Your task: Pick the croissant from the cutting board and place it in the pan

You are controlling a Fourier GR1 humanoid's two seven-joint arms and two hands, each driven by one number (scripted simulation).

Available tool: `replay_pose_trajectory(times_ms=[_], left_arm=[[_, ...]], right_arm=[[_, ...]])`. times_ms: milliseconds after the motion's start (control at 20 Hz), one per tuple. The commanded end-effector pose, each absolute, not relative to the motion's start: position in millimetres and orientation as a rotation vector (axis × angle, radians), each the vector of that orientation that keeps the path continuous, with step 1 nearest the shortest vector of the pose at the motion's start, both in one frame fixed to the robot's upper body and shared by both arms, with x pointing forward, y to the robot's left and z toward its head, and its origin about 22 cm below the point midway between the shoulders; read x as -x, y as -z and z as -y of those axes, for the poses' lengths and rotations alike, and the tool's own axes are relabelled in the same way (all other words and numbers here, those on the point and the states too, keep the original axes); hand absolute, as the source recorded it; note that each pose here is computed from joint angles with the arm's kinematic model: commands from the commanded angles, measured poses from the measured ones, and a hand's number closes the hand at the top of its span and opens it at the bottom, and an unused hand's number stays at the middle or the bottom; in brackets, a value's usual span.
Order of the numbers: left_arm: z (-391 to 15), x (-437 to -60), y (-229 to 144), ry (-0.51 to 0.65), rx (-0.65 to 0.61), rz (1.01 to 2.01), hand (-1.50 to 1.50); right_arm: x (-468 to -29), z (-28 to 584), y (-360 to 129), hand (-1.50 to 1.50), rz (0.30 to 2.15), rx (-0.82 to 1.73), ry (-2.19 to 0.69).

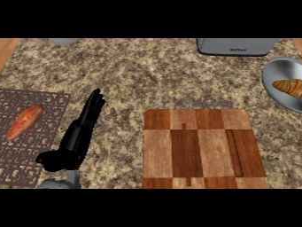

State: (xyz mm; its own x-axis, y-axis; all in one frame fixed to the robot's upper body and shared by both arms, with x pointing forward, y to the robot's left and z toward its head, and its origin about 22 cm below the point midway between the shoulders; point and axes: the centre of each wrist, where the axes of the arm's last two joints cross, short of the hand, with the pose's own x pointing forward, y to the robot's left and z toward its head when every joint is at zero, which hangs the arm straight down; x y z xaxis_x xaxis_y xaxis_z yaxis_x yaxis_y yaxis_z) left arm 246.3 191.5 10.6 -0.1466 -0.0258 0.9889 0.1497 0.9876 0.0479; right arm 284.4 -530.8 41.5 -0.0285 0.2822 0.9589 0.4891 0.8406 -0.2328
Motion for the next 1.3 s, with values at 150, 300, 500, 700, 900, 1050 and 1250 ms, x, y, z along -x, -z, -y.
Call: replay_pose_trajectory(times_ms=[150,300,500,700,900,1050,1250], left_arm=[[-197,-251,0,0.145,0.077,1.708,0.0],[-194,-258,-16,0.152,0.095,1.709,0.0],[-207,-253,-14,0.141,0.062,1.705,0.0],[-213,-255,-21,0.129,0.07,1.705,0.0],[-206,-251,-5,0.14,0.078,1.705,0.0],[-210,-235,-18,0.139,0.087,1.713,0.0],[-196,-241,-20,0.142,0.096,1.704,0.0]], right_arm=[[-240,557,-31,-1.5,1.674,0.502,0.111],[-241,540,-5,-1.5,1.675,0.555,0.062],[-241,552,-25,-1.5,1.683,0.564,0.073],[-234,537,6,-1.5,1.666,0.534,0.047],[-217,559,-11,-1.5,1.658,0.566,0.028],[-224,551,-7,-1.5,1.637,0.613,0.003],[-228,554,-14,-1.5,1.606,0.639,0.013]])
